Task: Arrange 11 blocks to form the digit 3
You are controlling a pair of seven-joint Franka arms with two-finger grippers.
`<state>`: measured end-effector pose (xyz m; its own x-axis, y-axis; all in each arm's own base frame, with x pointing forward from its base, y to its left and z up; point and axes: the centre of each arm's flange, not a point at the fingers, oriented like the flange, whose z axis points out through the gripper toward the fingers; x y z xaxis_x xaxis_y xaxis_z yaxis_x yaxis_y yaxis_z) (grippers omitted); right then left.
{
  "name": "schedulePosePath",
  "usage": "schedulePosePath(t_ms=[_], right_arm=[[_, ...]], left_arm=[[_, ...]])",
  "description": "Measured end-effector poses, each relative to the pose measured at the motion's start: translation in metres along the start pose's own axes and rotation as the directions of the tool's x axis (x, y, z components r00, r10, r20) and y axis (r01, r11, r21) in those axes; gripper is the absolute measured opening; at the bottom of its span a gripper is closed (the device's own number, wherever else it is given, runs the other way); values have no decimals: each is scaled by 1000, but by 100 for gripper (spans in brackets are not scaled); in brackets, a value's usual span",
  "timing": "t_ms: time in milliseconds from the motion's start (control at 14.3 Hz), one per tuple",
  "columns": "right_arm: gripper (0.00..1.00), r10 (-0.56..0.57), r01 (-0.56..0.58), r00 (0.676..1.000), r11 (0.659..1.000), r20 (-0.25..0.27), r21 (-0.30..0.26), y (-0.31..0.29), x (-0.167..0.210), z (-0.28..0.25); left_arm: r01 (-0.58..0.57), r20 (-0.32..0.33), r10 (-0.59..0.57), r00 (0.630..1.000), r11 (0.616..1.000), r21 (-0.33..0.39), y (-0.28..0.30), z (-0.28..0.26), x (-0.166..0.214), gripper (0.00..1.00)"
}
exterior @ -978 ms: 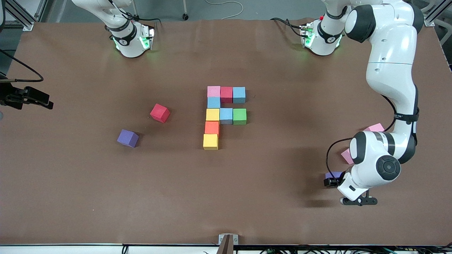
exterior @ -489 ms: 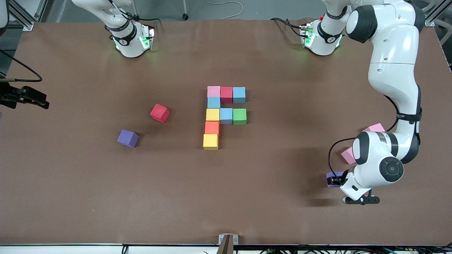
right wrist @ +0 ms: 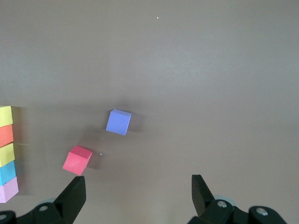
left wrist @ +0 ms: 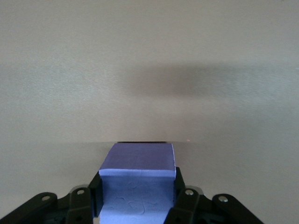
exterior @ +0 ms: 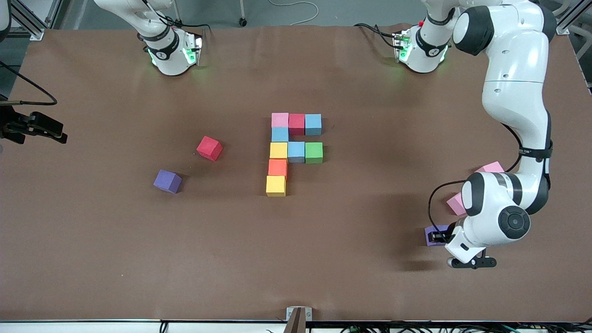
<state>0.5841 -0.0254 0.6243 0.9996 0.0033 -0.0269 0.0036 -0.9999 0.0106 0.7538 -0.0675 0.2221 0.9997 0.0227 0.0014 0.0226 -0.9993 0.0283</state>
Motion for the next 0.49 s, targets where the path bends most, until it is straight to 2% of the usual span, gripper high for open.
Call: schedulePosePath(t_ms=[279, 489], right_arm=[[100, 0, 0, 1000, 1000, -4, 0, 0, -1, -2], [100, 2, -3, 1000, 1000, -29, -6, 2, -2, -14]], left_arm=[[130, 2, -130, 992, 991, -34, 47, -46, -5, 57], [330, 39, -328, 944, 943, -50, 90, -78, -18, 57]])
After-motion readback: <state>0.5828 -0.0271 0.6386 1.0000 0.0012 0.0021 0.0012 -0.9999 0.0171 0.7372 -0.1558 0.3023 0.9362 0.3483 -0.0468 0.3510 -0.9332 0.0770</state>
